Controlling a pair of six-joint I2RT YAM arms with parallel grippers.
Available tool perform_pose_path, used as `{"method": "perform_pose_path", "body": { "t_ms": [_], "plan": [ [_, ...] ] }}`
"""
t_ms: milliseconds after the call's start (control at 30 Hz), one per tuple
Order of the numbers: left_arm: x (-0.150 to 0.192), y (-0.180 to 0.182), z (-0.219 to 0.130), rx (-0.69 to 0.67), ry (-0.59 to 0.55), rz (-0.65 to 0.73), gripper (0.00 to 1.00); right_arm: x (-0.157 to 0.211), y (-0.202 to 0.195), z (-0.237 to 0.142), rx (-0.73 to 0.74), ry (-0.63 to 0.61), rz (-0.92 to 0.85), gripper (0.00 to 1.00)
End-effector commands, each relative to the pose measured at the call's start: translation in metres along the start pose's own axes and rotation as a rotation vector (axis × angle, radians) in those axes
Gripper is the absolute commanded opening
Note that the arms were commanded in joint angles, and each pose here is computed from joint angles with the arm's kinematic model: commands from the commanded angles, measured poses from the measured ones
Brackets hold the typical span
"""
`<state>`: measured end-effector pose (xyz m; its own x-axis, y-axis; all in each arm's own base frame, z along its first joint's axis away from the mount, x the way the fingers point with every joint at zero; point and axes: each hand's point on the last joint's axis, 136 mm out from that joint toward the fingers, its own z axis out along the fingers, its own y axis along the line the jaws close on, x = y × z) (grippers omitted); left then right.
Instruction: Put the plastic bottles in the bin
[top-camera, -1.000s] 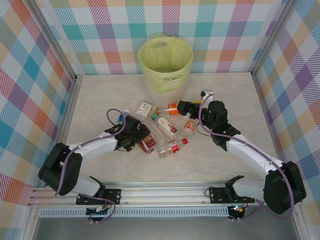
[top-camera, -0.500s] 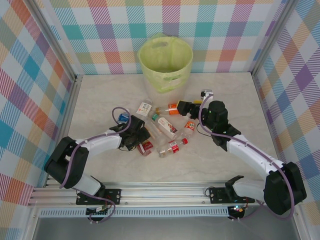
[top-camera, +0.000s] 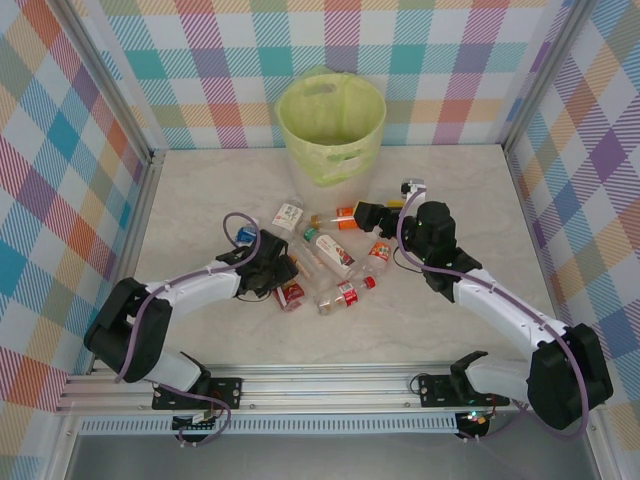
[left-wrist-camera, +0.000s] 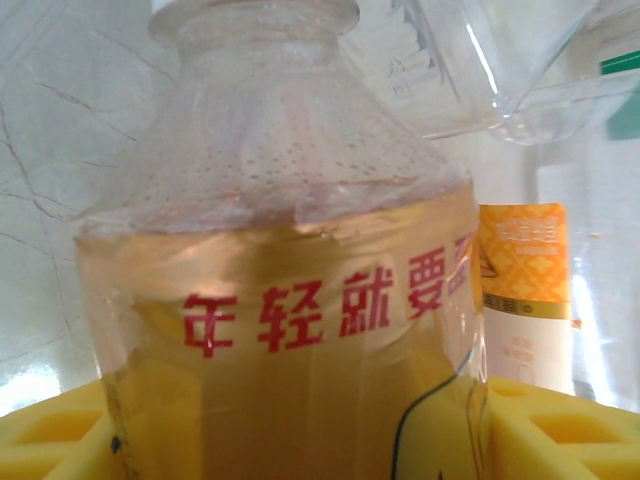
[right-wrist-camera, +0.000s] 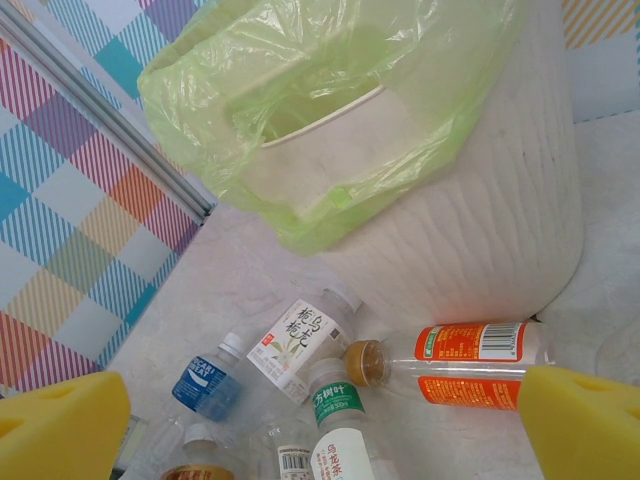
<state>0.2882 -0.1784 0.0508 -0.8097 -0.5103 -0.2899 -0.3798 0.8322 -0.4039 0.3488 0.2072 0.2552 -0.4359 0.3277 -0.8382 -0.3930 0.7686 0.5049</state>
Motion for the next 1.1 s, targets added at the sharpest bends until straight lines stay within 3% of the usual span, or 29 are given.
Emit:
{"method": "perform_pose_path", "body": {
  "t_ms": [0,167,600,967,1067],
  "plan": [
    [-0.003,-0.007,-0.015,0.036,-0.022,0.037,0.59,0.002,0.005,0.001,-0.025,0.002,-0.021,1.0],
    [-0.016,-0.025,-0.034,0.146,-0.099,0.054,0.59,0.004,0.011,-0.002,-0.056,0.017,-0.05,1.0],
    [-0.07,-0.07,-0.129,0.38,-0.412,0.149,0.58,0.013,0.011,-0.006,-0.058,0.066,-0.116,1.0],
    [-0.111,-0.152,-0.217,0.678,-0.674,0.302,0.58,0.006,0.014,-0.013,-0.057,0.047,-0.109,1.0],
    [-0.123,-0.171,-0.245,0.704,-0.752,0.368,0.58,0.003,0.014,-0.017,-0.049,0.038,-0.108,1.0]
  ]
}}
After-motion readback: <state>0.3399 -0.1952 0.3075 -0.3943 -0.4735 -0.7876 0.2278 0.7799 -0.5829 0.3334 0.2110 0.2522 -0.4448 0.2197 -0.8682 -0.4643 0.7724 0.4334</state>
